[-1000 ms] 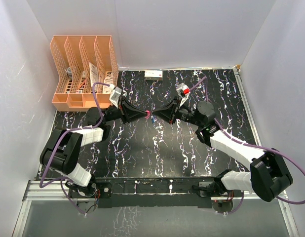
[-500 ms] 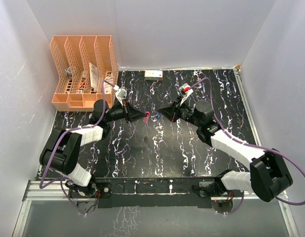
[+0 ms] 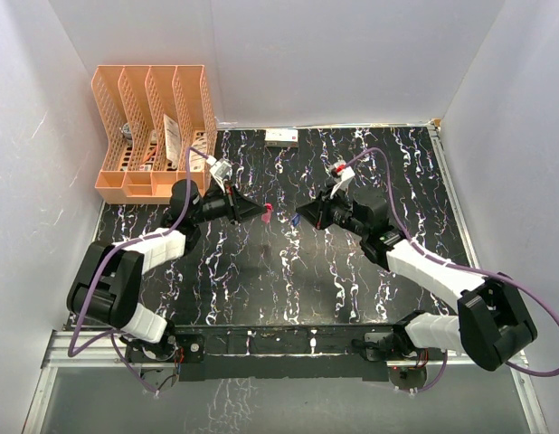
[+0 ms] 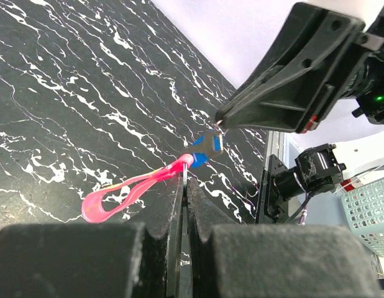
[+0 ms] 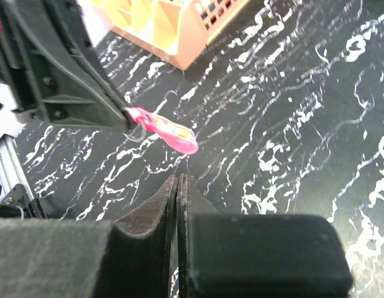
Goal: Put the keys on the keyring
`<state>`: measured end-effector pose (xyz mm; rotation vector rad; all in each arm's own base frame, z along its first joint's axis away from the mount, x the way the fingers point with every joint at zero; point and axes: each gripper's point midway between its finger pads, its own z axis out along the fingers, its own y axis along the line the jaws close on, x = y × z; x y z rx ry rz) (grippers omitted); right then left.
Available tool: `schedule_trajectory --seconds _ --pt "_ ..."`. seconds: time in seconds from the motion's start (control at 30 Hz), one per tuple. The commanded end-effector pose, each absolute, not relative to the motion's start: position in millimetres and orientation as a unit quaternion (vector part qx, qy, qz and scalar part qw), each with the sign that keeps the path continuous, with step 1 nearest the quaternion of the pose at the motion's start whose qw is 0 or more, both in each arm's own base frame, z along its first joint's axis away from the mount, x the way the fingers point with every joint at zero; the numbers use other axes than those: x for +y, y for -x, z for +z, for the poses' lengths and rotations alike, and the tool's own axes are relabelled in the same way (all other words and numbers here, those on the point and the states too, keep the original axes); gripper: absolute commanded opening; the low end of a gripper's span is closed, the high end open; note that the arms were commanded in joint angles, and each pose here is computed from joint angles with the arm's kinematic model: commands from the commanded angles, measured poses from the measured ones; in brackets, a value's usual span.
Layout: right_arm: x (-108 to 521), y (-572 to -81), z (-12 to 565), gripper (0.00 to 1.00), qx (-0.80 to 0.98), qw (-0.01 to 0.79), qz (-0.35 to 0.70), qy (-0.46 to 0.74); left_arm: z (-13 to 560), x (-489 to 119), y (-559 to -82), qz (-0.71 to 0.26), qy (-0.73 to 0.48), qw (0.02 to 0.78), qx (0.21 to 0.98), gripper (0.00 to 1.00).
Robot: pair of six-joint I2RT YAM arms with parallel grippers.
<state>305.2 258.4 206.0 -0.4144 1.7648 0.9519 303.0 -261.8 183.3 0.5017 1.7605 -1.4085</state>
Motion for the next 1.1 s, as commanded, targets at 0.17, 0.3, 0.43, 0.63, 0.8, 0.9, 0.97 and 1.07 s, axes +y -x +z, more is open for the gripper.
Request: schedule_trajectory --seconds 0.17,0.3,0.43,0.63,0.8,0.9,0.97,1.07 --pt "248 -320 173 0.0 0.809 0.459 0.348 0.122 219 -264 -302 -0.573 -0.21 0.412 0.676 0.0" --pt "247 -321 170 0.0 0.811 0.458 0.345 0.118 217 -265 -301 -0.577 -0.212 0.406 0.676 0.0" --pt "247 -323 173 0.21 0.81 0.462 0.34 0.123 216 -266 -298 -0.58 -0.223 0.398 0.675 0.0" --pt "252 -323 201 0.35 0.779 0.495 0.353 0.154 217 -268 -289 -0.594 -0.247 0.378 0.666 0.0" --pt "263 -315 236 0.36 0.737 0.52 0.387 0.194 218 -272 -279 -0.619 -0.276 0.349 0.648 0.0" --pt "268 -307 254 0.39 0.71 0.531 0.4 0.23 220 -274 -271 -0.642 -0.29 0.321 0.633 0.0" --pt "271 -302 261 0.44 0.694 0.538 0.408 0.252 223 -275 -267 -0.658 -0.296 0.305 0.621 0.0" --pt "272 -299 262 0.47 0.688 0.537 0.409 0.267 228 -277 -266 -0.681 -0.293 0.286 0.608 0.0"
